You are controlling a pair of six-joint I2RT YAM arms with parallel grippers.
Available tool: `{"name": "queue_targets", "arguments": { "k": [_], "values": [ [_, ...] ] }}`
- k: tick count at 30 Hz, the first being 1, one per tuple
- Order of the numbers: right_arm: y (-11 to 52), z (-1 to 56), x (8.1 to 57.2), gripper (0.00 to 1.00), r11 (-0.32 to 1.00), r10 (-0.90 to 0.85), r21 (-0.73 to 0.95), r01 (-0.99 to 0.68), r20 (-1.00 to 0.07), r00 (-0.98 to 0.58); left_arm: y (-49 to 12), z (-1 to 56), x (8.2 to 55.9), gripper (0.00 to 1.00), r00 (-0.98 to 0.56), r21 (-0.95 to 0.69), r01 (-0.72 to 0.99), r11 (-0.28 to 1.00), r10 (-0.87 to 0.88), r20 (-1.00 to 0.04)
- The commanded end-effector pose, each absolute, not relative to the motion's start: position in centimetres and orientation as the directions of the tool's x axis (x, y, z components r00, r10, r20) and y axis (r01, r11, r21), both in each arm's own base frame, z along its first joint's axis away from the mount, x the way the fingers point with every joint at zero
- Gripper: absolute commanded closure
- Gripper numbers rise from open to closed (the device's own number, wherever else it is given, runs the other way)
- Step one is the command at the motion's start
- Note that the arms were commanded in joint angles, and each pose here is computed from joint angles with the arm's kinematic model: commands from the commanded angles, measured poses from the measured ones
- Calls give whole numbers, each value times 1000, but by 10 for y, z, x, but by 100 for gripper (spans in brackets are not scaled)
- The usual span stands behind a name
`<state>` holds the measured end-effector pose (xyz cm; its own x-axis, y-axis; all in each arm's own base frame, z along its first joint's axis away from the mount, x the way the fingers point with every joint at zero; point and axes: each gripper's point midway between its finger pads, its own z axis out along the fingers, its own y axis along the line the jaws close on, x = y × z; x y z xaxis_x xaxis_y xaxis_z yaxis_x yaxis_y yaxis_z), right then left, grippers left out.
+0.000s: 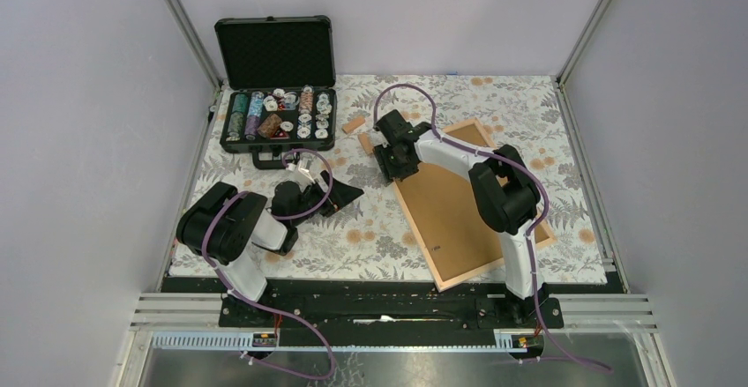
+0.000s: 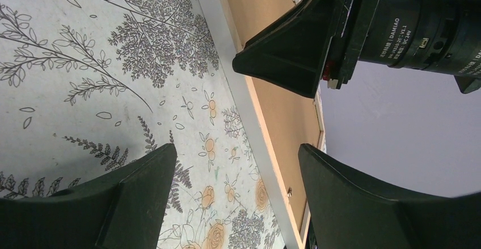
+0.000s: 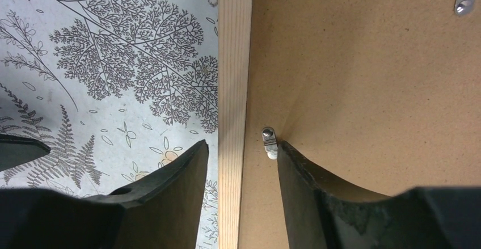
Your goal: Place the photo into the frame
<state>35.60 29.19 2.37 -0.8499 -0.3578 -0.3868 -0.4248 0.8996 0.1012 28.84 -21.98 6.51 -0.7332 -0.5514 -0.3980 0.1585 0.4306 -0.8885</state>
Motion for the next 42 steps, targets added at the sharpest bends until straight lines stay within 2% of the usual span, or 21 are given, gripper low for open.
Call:
{"name": "queue_targets", "arguments": {
  "k": [1, 7, 15, 17, 18, 22, 24, 26, 30, 32, 34, 38, 42],
  "values": [
    [300, 9, 343, 49, 894, -354, 153, -421, -336, -873, -222, 79, 289, 17, -715, -889, 224, 399, -553, -428],
    [301, 8, 345, 60, 904, -332, 153, -400, -338, -880, -223, 78, 289, 17, -719, -892, 221, 395, -551, -423],
    [306, 11, 357, 88, 942, -224, 162, -295, -354, -908, -222, 79, 287, 18, -718, -892, 225, 393, -552, -424],
    [312, 19, 361, 90, 940, -209, 179, -291, -370, -905, -222, 79, 287, 18, -718, -892, 226, 392, -552, -424],
    [314, 26, 363, 88, 938, -203, 189, -291, -382, -902, -222, 79, 287, 18, -718, -892, 226, 392, -552, -424],
    [321, 64, 368, 48, 922, -191, 224, -316, -447, -874, -222, 79, 288, 18, -717, -892, 226, 392, -553, -424],
    [316, 87, 369, 32, 918, -194, 213, -334, -493, -848, -221, 80, 289, 18, -716, -892, 226, 391, -555, -424],
    [308, 107, 363, 20, 911, -216, 196, -362, -521, -825, -221, 80, 289, 18, -714, -893, 224, 391, -557, -424],
    [275, 116, 336, 11, 916, -262, 134, -378, -514, -817, -220, 79, 289, 18, -713, -894, 219, 391, -562, -420],
    [263, 108, 316, 9, 915, -283, 127, -384, -477, -832, -220, 79, 290, 18, -712, -894, 216, 392, -563, -419],
    [255, 98, 293, 10, 915, -316, 105, -389, -413, -854, -220, 77, 290, 18, -716, -896, 208, 392, -563, -413],
    [243, 83, 260, 12, 929, -363, -54, -367, -332, -871, -221, 75, 290, 18, -723, -899, 203, 389, -559, -405],
    [252, 68, 235, 16, 932, -358, -53, -357, -279, -891, -221, 76, 289, 18, -722, -897, 208, 389, -558, -410]
  ]
}}
